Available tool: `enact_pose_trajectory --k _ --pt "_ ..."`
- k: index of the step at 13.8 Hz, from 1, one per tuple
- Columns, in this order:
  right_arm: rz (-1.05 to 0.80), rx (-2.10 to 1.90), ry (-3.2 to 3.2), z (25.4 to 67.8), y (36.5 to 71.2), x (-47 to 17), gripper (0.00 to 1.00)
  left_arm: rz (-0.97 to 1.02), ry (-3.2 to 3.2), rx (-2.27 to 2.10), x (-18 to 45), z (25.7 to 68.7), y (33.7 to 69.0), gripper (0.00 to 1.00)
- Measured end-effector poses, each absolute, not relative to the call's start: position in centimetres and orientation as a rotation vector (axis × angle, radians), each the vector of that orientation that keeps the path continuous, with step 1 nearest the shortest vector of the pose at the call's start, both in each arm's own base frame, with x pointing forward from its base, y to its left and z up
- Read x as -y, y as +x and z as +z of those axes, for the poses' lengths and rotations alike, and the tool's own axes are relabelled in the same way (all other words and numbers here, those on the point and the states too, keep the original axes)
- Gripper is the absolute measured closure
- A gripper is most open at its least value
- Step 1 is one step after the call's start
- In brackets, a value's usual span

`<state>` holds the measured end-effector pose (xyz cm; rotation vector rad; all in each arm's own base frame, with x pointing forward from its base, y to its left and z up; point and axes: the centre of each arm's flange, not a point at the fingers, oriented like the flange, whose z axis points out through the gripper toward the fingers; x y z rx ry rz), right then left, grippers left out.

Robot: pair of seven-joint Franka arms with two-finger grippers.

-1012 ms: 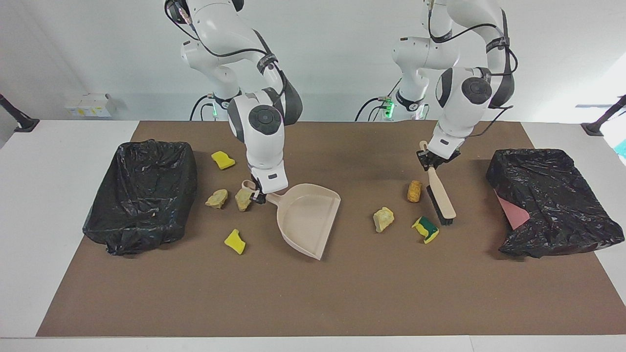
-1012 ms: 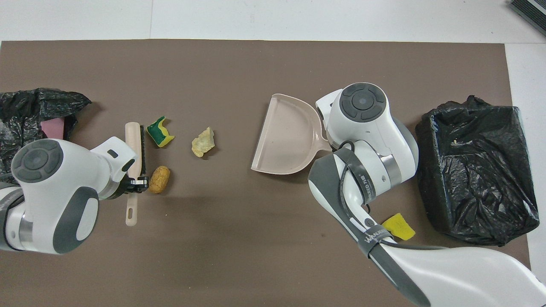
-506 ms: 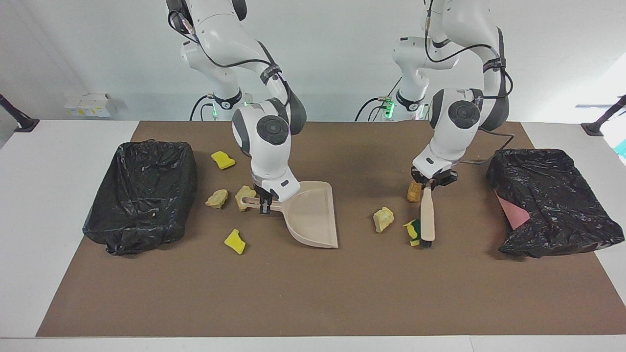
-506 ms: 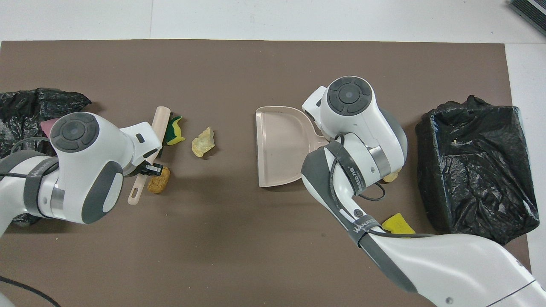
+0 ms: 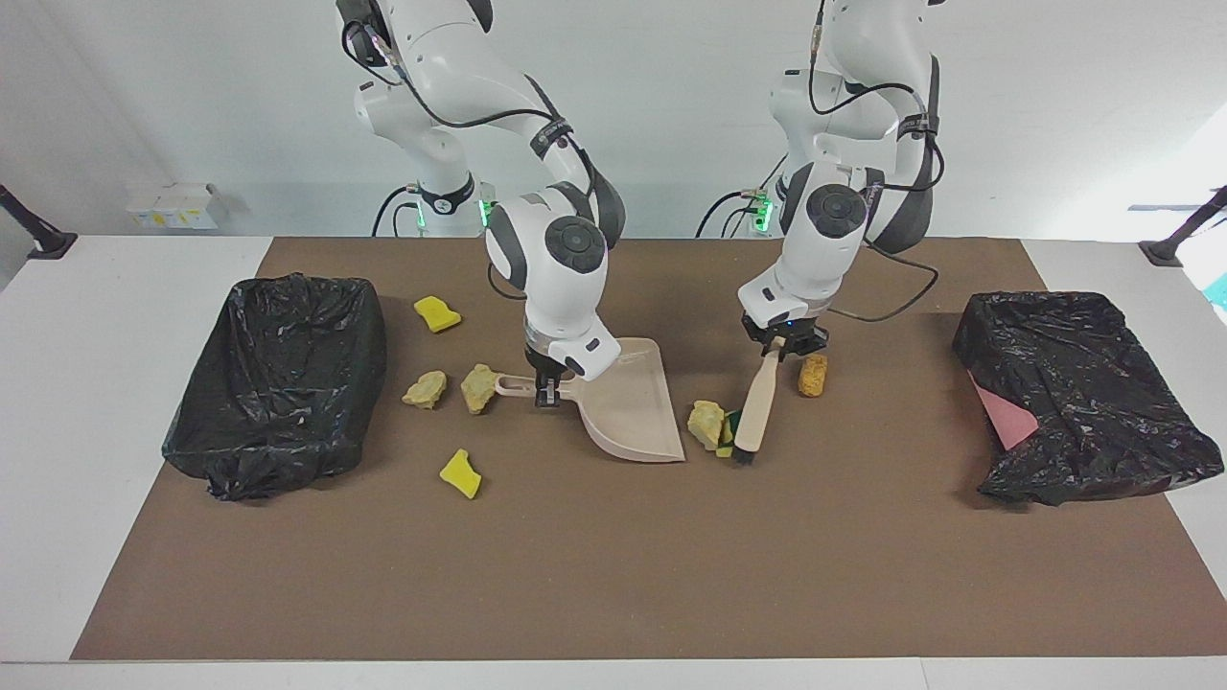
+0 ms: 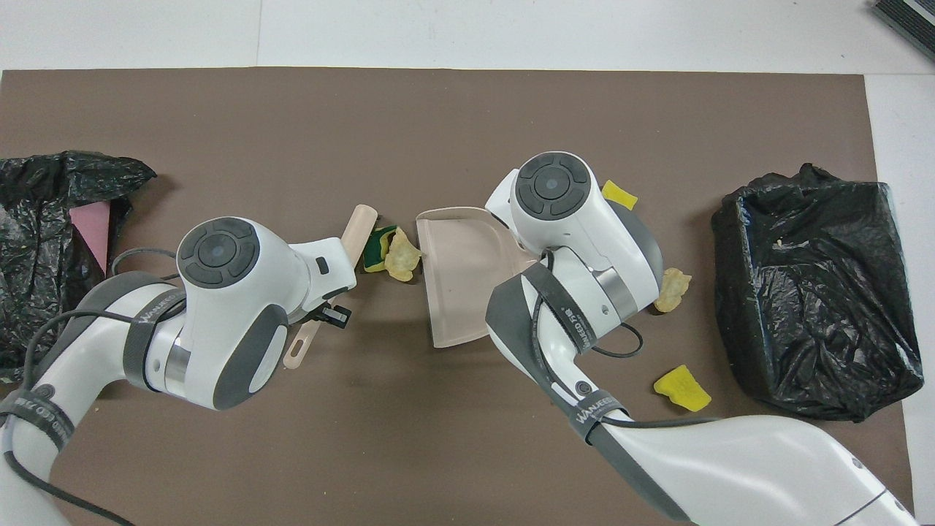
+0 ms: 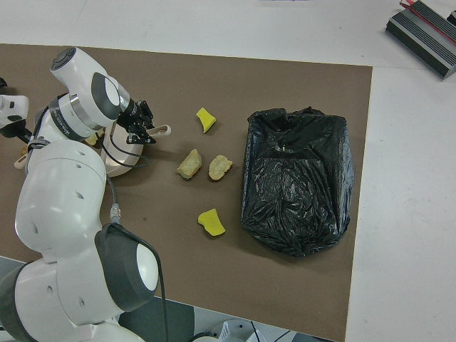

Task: Sweep and dump trash in bin
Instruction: 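Sweep the sponge and tan bits into the dustpan with the left gripper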

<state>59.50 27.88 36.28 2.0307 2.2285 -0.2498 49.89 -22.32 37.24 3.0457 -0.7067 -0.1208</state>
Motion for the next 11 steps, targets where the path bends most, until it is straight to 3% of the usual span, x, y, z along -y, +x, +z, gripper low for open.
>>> enact_pose_trajectory --k 5,8,11 --pt "-0.263 -2.235 2.029 35.2 59.0 -27.7 0.68 -0.179 3.068 0.563 17.5 41.1 49.7 0.75" --pt "-0.263 -2.236 2.028 35.2 58.9 -27.6 0.68 -0.246 3.085 0.403 12.1 40.5 50.1 0.75" --pt "-0.269 -2.237 2.028 35.1 58.8 -27.5 0.68 -0.311 3.089 0.278 7.9 38.6 48.4 0.75"
